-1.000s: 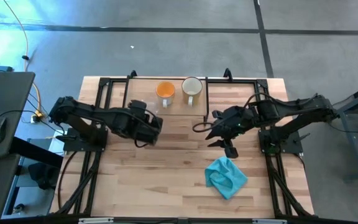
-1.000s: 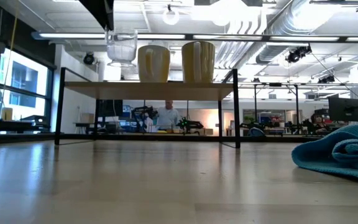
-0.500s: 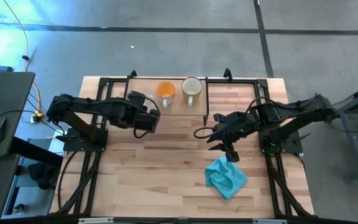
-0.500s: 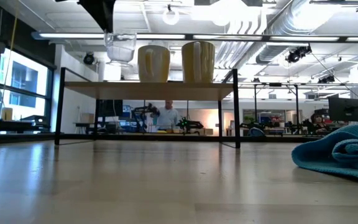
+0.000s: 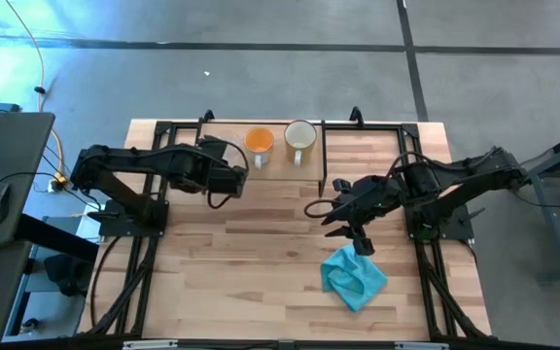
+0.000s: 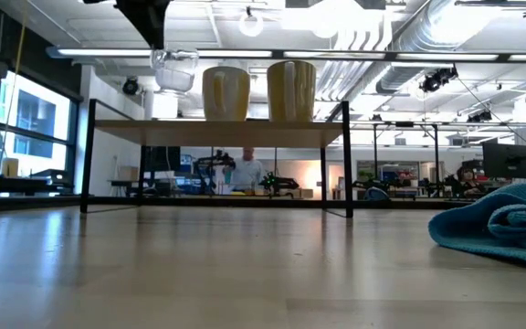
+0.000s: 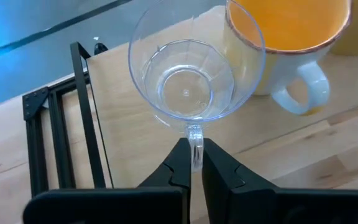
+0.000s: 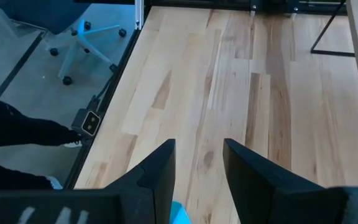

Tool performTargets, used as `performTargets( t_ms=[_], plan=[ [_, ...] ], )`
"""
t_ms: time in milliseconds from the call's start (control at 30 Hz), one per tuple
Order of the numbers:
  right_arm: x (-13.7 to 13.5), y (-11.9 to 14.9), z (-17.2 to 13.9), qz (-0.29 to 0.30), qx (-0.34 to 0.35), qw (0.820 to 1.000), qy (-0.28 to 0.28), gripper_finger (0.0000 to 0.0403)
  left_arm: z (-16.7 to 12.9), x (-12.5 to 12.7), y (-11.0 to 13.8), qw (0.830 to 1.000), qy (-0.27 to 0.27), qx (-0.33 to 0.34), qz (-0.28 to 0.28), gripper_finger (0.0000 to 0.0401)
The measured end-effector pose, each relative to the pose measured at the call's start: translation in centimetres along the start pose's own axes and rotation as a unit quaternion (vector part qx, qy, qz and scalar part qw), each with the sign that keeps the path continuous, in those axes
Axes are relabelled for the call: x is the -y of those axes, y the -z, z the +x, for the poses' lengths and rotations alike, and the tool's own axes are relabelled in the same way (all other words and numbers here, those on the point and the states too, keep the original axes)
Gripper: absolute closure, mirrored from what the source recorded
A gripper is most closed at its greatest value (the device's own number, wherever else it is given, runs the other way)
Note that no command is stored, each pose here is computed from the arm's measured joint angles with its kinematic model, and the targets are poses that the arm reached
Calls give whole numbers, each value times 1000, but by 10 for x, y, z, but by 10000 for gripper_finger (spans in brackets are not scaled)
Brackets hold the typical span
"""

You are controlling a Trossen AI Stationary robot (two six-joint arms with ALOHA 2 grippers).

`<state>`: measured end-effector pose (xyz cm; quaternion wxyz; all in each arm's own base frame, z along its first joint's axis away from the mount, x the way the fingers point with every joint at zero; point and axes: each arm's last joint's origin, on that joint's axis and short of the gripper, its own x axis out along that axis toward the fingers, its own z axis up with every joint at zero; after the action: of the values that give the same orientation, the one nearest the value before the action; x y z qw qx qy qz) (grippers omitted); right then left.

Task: Stack small to large cups/mugs on shelf
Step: Put the transparent mug on the shelf

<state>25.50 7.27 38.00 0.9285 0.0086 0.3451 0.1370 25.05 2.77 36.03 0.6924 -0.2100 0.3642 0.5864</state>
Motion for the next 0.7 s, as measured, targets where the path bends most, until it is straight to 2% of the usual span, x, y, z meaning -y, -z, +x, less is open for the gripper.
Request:
performTargets(
  t_ms=[300,500,700],
  plan=[
    [0,-1,0,-4,5,1000,0,277,11,-17,14,1000,-14,-26,-9,397],
    [5,-5,0,-4,22,1000,6,277,10,-28,17,999,14,-20,-38,397],
    [11,-7,-1,2,32,999,15,277,10,-32,19,998,15,-18,-50,397]
  ],
)
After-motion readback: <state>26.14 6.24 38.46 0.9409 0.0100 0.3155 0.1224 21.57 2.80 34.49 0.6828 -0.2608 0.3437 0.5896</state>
